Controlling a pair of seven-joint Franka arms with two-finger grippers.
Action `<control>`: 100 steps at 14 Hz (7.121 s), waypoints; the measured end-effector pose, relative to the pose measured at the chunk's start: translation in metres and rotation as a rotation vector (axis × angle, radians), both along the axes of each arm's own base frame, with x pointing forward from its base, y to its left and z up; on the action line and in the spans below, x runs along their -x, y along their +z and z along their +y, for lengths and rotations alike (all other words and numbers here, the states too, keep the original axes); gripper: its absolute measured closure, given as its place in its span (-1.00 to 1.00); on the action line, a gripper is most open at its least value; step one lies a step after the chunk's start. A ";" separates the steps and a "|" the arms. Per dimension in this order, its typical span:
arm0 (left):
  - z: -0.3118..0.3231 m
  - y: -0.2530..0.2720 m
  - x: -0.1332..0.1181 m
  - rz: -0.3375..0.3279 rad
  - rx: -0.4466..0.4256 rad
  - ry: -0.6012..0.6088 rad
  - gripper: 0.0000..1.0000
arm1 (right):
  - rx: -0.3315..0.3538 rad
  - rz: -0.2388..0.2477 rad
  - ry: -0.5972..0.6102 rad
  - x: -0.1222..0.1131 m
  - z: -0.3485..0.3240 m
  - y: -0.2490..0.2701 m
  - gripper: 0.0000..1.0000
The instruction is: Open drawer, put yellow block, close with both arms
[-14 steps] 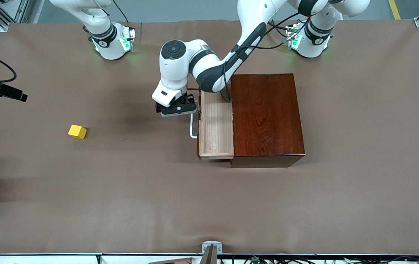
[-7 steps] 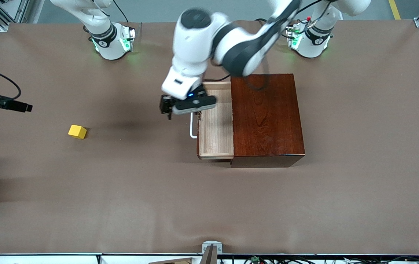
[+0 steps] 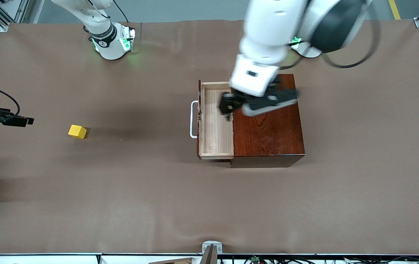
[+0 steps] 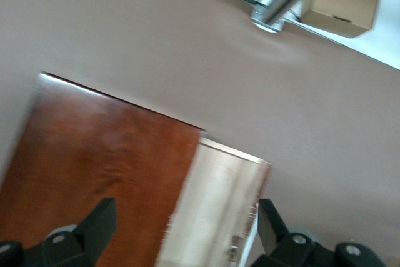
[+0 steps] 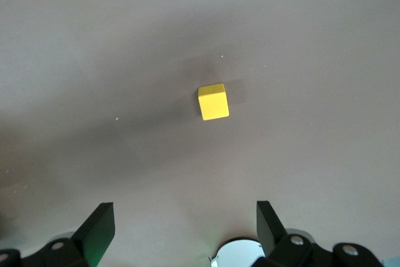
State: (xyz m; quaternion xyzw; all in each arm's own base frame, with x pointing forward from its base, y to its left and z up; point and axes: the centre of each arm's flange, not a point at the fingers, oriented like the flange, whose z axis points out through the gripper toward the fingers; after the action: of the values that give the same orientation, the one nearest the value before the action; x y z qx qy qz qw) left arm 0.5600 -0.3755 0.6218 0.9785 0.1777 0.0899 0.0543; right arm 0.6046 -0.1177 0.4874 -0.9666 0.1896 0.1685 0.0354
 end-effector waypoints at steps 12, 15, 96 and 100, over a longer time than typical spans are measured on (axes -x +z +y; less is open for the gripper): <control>0.271 0.058 -0.025 0.142 -0.137 -0.185 -1.00 | 0.053 0.010 0.038 0.011 0.011 -0.137 -1.00; 0.314 0.055 -0.022 0.200 -0.143 -0.211 -1.00 | 0.055 0.005 0.040 0.022 0.014 -0.168 -1.00; 0.281 0.020 0.020 0.183 -0.162 -0.370 -1.00 | 0.140 -0.050 -1.051 0.125 0.625 -0.124 -0.10; 0.230 0.008 0.025 0.200 -0.160 -0.399 -1.00 | 0.157 -0.049 -1.045 0.127 0.629 -0.140 -0.10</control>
State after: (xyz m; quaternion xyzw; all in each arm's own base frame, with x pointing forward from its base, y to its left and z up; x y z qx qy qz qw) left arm 0.5349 -0.1458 0.6297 0.9994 -0.0225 -0.0059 -0.0248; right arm 0.4773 0.5115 0.3470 -0.7466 0.6573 0.0912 0.0466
